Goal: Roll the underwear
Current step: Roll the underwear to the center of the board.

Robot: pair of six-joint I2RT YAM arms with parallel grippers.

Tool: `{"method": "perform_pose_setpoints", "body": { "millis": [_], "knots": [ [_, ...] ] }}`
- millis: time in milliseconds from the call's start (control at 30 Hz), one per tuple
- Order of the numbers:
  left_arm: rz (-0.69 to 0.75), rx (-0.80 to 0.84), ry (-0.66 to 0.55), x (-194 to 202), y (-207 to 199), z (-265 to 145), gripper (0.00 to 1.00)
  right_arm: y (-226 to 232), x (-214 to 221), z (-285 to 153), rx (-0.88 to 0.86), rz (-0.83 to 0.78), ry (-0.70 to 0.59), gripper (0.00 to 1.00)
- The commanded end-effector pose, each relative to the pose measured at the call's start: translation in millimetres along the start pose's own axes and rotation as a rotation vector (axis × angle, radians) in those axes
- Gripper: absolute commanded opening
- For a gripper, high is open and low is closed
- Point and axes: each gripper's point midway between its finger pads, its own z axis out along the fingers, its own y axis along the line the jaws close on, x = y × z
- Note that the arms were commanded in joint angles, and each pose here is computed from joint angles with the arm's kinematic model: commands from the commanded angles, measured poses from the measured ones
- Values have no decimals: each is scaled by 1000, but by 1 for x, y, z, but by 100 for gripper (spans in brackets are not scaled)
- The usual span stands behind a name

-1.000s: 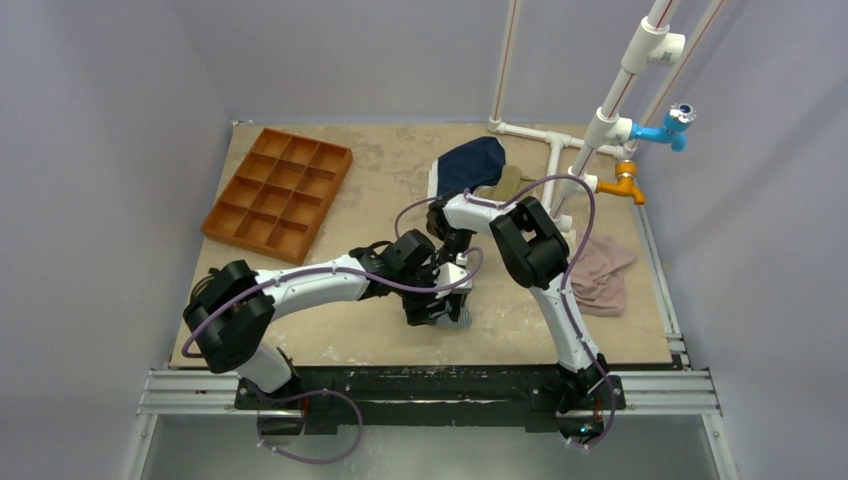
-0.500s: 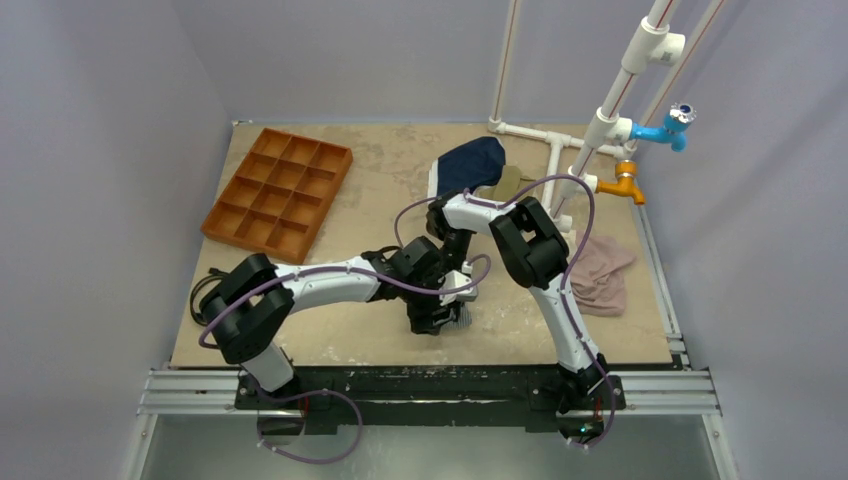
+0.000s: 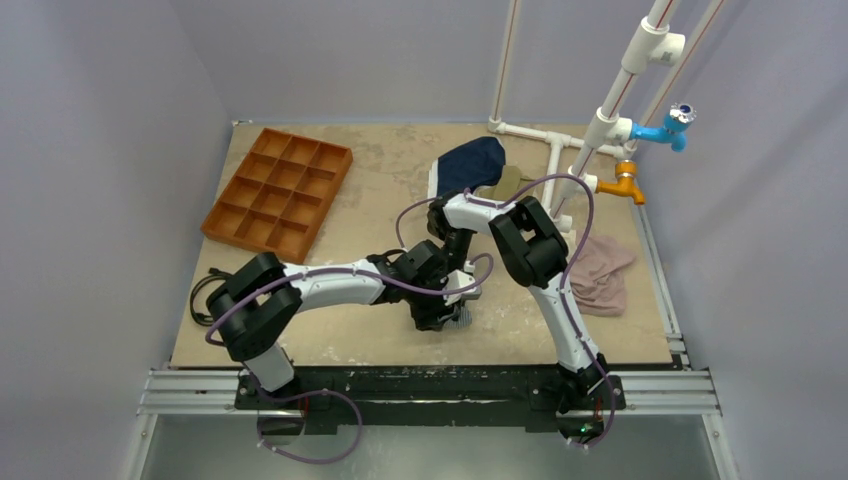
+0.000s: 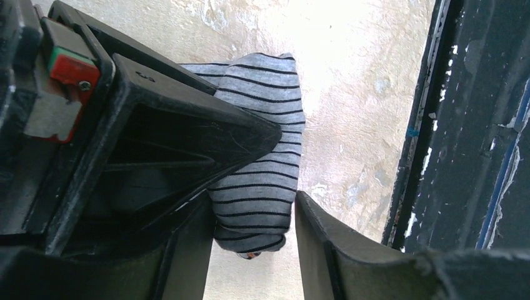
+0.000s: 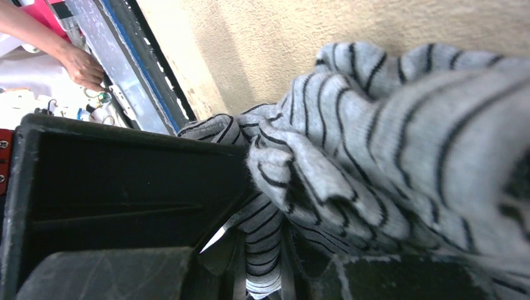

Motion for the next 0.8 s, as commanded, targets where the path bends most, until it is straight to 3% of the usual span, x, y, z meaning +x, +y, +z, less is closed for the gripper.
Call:
{"method": "perform_pose_setpoints", "body": {
  "millis": [0,167,333,633,767],
  "knots": [
    [21,-43,-101,-28,14,14,45,-60,-50,10,199,-228,-96,0],
    [-8,-20,-73,-21,11,21,29,-58,-52,8,201,-227,-110,2],
    [-19,28,-47,-9,2,25,0,-54,-54,1,221,-222,-139,8],
    [-33,60,-36,2,2,27,0,-56,-45,-37,269,-148,-243,39],
    [-68,60,-36,5,11,25,0,-54,-38,-51,264,-133,-285,47]
  ]
}}
